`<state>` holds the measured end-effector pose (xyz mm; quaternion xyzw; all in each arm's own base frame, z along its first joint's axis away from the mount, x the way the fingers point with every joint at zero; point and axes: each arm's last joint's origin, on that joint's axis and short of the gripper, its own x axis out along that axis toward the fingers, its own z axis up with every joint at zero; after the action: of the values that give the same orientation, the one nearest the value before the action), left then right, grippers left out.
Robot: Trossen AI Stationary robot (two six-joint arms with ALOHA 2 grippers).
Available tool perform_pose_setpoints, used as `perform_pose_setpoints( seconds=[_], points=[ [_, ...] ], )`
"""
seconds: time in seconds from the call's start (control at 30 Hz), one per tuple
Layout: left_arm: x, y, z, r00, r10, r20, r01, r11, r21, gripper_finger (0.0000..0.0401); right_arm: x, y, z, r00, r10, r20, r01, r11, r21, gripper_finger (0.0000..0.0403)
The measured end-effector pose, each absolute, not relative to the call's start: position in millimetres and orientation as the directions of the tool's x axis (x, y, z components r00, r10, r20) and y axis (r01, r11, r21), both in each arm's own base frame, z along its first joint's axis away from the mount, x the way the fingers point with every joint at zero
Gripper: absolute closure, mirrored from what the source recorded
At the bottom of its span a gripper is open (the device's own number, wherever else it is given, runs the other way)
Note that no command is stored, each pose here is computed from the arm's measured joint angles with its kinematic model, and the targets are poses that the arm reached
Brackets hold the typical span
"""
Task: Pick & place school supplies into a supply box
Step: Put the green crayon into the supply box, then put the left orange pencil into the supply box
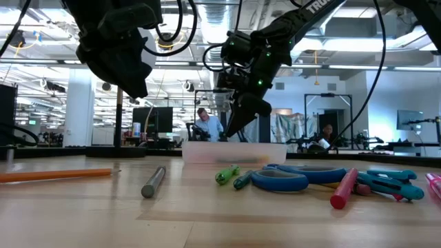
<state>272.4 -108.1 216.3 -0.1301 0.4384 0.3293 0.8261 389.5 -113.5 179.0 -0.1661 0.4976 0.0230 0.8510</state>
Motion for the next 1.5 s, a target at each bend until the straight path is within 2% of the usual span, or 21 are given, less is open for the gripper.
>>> perform_pose_setpoints(
  seconds=[0.13,0.23,0.4,0.63,1.03,1.13,1.3,1.5],
  points=[
    [272.4,-108.1,216.2,0.399,0.43,-0.81,-0.658,0.749,0.073,0.0274,389.8,-113.0,179.3,0.506,-0.128,-0.853,-0.18,0.951,-0.25,0.034],
    [272.1,-109.0,215.9,0.394,0.413,-0.821,-0.66,0.749,0.06,0.0274,386.3,-112.3,181.9,0.483,-0.141,-0.864,-0.104,0.971,-0.216,0.0333],
    [268.5,-117.5,214.2,0.365,0.301,-0.881,-0.663,0.749,-0.018,0.0274,374.0,-107.9,201.1,0.469,-0.104,-0.877,-0.047,0.989,-0.143,0.0331],
    [262.5,-132.2,212.5,0.311,0.127,-0.942,-0.759,0.629,-0.166,0.0274,351.8,-86.0,248.6,0.529,0.019,-0.849,-0.107,0.993,-0.044,0.0331],
    [243.5,-168.4,212.0,0.322,0.047,-0.946,-0.774,0.589,-0.234,0.0274,302.2,-46.9,313.2,0.575,0.062,-0.816,-0.176,0.983,-0.049,0.0331],
    [237.9,-176.7,211.9,0.326,0.037,-0.945,-0.761,0.602,-0.239,0.0274,292.2,-40.6,323.9,0.591,0.068,-0.804,-0.179,0.983,-0.049,0.0331],
    [232.4,-186.9,212.5,0.359,0.035,-0.933,-0.69,0.683,-0.24,0.0274,281.9,-32.6,337.3,0.628,0.076,-0.774,-0.178,0.983,-0.049,0.0331],
    [231.3,-186.0,205.2,0.386,0.058,-0.921,-0.687,0.684,-0.245,0.0273,277.4,-21.8,342.6,0.638,0.095,-0.764,-0.183,0.983,-0.031,0.0331]
  ],
)
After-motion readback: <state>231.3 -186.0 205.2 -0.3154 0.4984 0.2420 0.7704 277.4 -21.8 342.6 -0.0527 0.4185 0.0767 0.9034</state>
